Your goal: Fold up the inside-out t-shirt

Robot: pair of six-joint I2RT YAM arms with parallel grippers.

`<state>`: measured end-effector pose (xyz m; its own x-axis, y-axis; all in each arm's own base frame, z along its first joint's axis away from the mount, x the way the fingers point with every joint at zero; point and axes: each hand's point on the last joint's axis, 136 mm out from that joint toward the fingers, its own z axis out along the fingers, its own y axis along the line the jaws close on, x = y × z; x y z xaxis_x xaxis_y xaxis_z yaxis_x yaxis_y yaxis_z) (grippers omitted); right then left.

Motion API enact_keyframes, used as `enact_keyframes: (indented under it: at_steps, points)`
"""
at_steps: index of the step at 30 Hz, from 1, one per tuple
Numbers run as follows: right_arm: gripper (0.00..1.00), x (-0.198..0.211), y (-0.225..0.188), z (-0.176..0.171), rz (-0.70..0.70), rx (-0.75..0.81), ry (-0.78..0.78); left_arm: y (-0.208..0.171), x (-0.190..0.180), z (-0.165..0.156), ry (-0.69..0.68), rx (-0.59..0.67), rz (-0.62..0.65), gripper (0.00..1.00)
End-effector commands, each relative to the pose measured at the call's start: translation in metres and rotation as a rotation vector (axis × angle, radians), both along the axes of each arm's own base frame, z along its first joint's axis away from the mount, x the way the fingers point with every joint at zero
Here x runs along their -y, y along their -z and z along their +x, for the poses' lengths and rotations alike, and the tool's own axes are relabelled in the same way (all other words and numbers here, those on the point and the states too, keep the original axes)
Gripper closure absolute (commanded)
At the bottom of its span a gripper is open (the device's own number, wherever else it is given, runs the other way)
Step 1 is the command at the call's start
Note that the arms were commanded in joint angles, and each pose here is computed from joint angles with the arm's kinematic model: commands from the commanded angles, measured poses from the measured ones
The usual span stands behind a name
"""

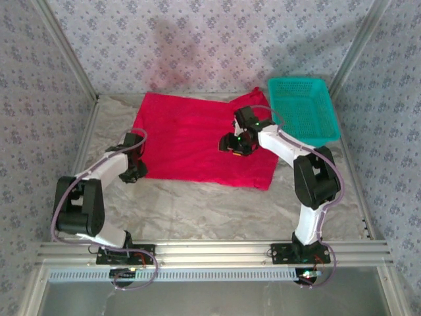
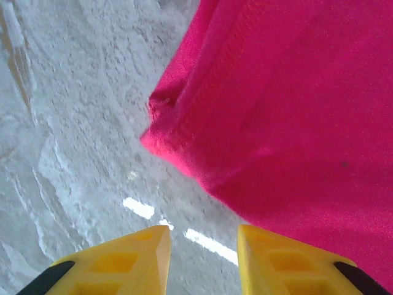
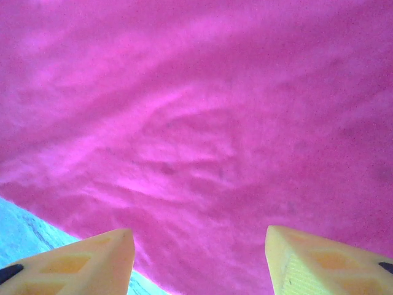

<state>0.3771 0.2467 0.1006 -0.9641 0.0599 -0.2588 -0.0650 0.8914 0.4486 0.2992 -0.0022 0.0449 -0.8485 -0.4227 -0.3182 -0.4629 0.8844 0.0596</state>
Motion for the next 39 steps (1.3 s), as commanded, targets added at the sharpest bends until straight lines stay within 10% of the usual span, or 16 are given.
enact_keyframes:
  at_steps: [1, 16, 26, 39]
  points:
    - [0.40, -0.005, -0.010, -0.009, 0.013, 0.013, -0.024, -0.003, -0.018, 0.018, -0.012, 0.019, 0.075, 0.67]
    - [0.40, 0.006, 0.021, -0.027, -0.005, -0.069, -0.024, -0.003, -0.044, 0.051, -0.107, 0.078, 0.001, 0.75]
    - [0.40, -0.003, 0.026, -0.026, 0.042, -0.108, -0.009, -0.029, -0.025, 0.066, -0.079, 0.145, -0.110, 1.00]
    - [0.45, 0.092, 0.095, -0.017, -0.152, -0.286, 0.171, -0.148, 0.038, 0.099, 0.088, 0.473, -0.883, 1.00]
